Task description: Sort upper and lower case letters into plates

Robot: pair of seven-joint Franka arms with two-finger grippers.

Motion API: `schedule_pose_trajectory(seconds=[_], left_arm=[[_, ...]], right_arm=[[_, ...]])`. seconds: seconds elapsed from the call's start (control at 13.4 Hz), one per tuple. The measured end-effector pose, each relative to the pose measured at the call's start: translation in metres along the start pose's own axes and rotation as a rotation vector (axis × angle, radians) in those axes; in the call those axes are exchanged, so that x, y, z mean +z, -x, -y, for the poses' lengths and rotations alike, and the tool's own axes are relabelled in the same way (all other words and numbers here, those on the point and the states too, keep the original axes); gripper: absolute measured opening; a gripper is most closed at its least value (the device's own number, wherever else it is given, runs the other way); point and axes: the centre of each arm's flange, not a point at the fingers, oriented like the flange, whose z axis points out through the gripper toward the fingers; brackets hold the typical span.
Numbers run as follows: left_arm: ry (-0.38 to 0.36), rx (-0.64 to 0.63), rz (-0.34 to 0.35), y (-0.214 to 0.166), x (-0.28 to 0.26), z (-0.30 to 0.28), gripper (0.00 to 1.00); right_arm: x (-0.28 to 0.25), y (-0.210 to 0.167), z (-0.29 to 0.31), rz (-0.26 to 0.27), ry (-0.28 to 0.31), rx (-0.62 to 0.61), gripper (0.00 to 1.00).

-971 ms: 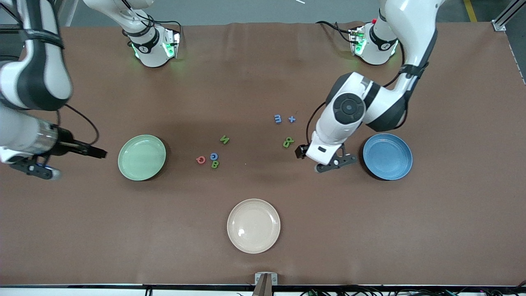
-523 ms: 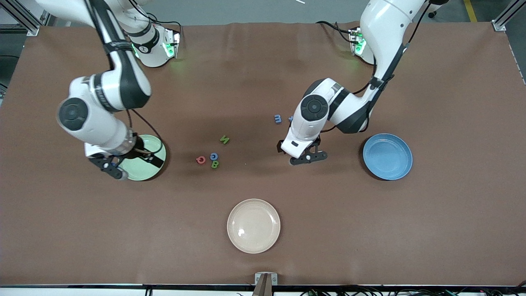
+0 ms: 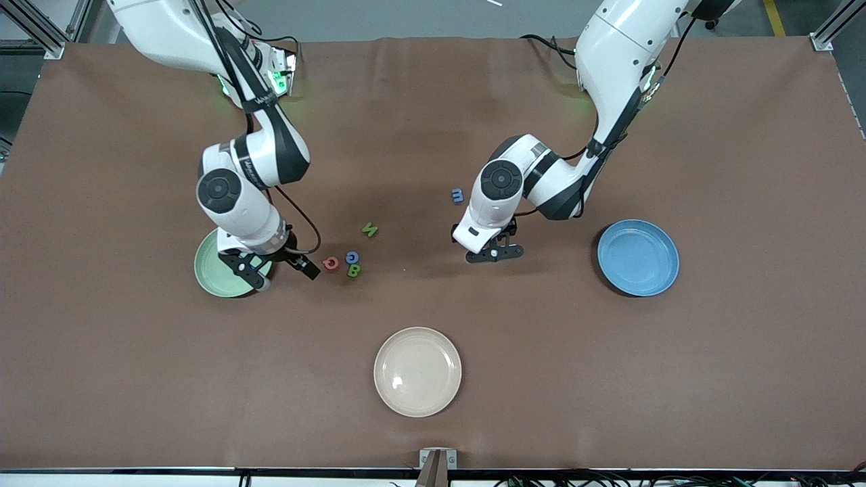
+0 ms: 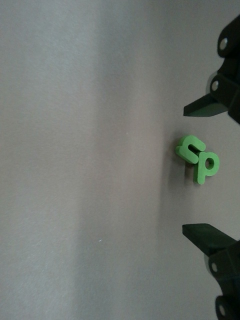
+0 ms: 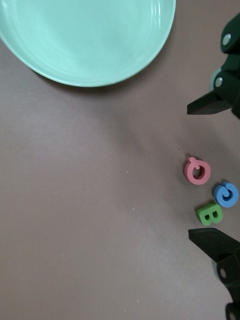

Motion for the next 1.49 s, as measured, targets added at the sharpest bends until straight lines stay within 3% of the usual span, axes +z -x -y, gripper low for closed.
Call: schedule_pose_trajectory(seconds=[0.9,1.05,1.2,1.49], left_arm=[[-0.014,0.063,-0.003,0.024,0.030,-0.006,0.79],[-0.016,0.064,0.000,0.026,0.032,-0.005,0.74],[-0.017,0.066,0.000,0.026,0.032,-0.005,0.62],[-0.021,0.068,0.004,0.029,0.035,-0.004,0.55]], right_arm=[[0.050,0.013,0.003,0.007,0.035,0.021,1.00],[0.056,0.016,0.005,0.010,0.043,0.034,1.00],[0.062,0.022,0.009,0.011,0.048,0.044,1.00],[0.073,0.032,0.014,0.015,0.061,0.052,1.00]])
